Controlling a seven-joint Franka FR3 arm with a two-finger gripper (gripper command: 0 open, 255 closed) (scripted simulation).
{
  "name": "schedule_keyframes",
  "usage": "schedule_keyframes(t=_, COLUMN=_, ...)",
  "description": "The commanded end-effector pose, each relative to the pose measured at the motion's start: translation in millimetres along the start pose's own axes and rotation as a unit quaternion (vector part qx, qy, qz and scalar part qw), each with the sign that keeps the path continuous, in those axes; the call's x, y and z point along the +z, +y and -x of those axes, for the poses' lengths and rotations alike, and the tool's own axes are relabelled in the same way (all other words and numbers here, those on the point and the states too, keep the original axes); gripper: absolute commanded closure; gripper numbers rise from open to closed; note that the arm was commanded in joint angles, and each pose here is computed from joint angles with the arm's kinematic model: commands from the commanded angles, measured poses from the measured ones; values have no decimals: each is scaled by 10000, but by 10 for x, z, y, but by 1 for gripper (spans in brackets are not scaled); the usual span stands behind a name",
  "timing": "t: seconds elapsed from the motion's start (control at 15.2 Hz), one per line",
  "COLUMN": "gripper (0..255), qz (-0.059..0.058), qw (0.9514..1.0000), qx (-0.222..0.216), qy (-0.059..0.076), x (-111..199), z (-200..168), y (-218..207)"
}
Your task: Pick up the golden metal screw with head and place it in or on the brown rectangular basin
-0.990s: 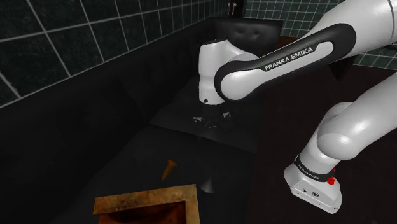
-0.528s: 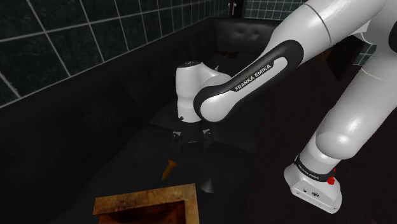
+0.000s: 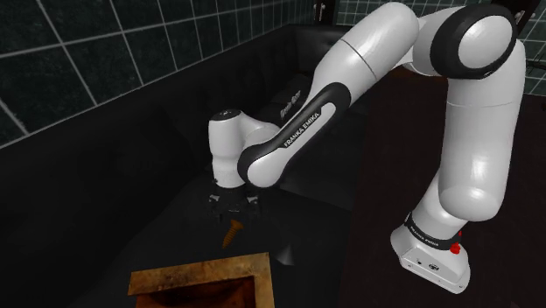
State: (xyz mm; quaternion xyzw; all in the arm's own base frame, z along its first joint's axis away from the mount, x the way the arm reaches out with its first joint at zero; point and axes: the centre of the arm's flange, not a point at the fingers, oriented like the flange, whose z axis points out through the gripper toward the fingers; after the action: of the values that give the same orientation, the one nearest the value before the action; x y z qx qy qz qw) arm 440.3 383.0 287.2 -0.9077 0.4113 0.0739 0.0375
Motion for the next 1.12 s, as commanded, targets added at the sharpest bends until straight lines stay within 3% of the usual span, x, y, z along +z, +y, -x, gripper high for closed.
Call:
schedule_keyframes(t=0.0, gripper=0, qz=-18, qw=9998, qx=173, qy=0, x=129, z=29, y=-169)
schedule_keyframes(t=0.53, gripper=0, qz=-18, qw=9998, qx=173, qy=0, x=529, z=29, y=-170)
schedule_keyframes(t=0.99, gripper=0, qz=-18, qw=9998, qx=173, qy=0, x=529, z=29, y=-170)
schedule_keyframes(t=1.06, gripper=255, qz=-18, qw=9998, qx=173, qy=0, x=529, z=29, y=-170)
